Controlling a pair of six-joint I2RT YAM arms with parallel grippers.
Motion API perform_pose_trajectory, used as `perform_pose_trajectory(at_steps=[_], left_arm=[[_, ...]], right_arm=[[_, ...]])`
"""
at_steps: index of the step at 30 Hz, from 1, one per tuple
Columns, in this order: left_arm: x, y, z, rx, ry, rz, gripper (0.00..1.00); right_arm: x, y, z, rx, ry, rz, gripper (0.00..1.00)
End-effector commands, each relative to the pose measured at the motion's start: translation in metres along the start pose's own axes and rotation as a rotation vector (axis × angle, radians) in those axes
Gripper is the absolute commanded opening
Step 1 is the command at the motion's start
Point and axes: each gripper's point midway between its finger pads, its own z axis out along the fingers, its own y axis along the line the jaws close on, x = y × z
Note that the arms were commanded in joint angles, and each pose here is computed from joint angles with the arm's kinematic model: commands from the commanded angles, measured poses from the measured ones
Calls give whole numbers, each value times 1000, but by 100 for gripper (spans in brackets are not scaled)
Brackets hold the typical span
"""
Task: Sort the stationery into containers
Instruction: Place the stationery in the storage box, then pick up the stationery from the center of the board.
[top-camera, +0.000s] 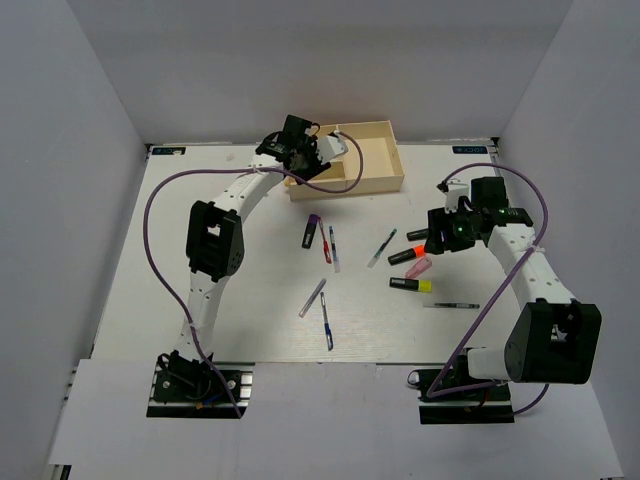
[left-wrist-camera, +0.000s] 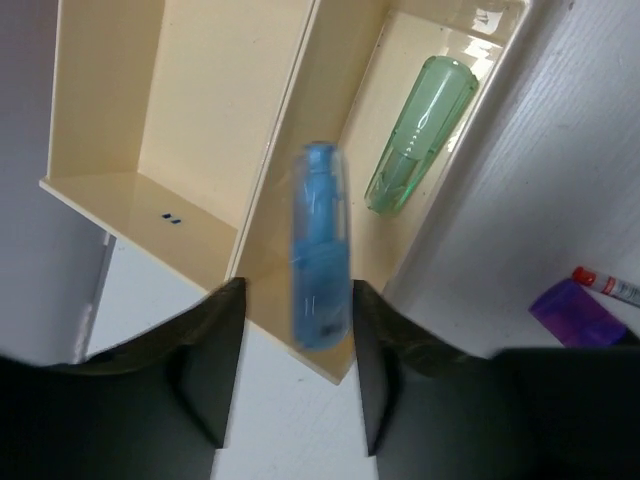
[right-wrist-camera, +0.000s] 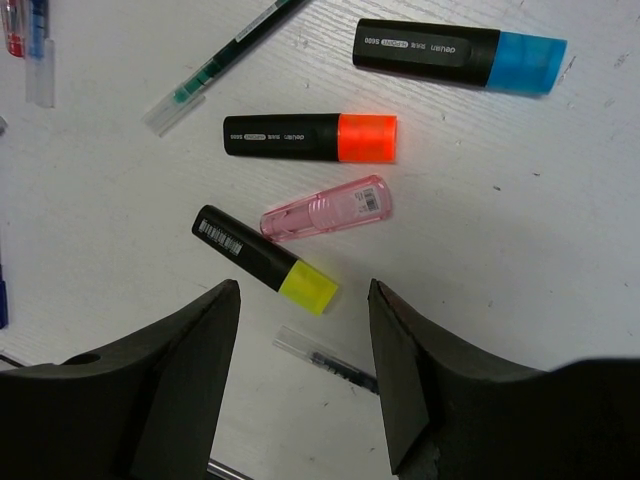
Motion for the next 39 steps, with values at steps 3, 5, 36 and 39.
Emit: perform_pose_trajectory(at_steps=[3, 5, 36, 39], left_arm=[[-20, 20, -19, -59, -52, -10, 73], [-27, 17, -23, -55, -64, -15, 74], [13, -71, -208, -69, -133, -1049, 84], [17, -67, -208, -98, -122, -1051, 83]], right_arm=[[-14, 1, -3, -16, -36, -30, 60], [-14, 2, -3, -17, -36, -41, 60], [46, 13, 55, -58, 244, 307, 66], [49, 3, 60, 9, 232, 359, 65]])
